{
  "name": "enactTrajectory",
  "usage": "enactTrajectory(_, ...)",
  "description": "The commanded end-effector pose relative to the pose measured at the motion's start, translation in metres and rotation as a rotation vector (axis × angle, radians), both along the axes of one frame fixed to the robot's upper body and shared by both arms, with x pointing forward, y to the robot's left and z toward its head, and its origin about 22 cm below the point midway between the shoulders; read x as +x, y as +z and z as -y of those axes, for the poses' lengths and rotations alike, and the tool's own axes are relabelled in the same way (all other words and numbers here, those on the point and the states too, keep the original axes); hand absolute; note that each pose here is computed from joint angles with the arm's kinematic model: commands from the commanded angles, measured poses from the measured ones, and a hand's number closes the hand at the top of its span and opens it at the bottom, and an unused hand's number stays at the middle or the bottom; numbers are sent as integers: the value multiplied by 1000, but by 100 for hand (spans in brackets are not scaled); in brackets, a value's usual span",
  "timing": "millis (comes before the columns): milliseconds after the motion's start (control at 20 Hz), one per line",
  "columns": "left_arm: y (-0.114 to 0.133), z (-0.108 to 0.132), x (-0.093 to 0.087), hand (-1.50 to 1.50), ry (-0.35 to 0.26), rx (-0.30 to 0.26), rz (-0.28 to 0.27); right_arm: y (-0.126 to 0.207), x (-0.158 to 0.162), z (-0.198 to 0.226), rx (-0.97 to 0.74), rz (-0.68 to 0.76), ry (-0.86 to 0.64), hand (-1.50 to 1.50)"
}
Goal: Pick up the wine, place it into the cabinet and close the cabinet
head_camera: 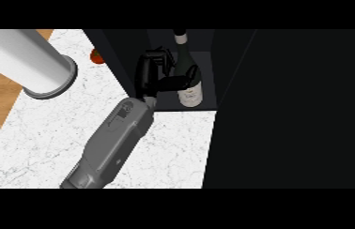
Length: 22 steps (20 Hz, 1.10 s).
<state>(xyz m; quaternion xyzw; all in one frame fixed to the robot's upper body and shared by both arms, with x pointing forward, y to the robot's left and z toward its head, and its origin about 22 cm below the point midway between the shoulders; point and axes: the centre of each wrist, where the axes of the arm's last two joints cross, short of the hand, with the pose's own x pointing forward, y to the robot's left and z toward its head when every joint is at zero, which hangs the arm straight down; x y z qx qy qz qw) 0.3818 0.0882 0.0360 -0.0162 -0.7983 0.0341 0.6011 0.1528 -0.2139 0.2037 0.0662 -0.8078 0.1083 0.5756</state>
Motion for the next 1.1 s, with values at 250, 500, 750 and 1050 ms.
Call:
enactTrajectory(250, 2, -5, 29, 150, 26, 30, -34, 7, -10, 8, 33, 41, 66, -150)
enactTrajectory(500, 4, -4, 36, 150, 90, 85, 48, -3, -16, 6, 53, 25, 57, -150)
enactTrajectory(750, 8, -6, 46, 150, 135, 97, 66, -2, -12, 7, 24, 27, 74, -150)
enactTrajectory(1050, 20, -12, 56, 150, 128, 92, 81, 1, -15, 3, 40, 36, 51, -150)
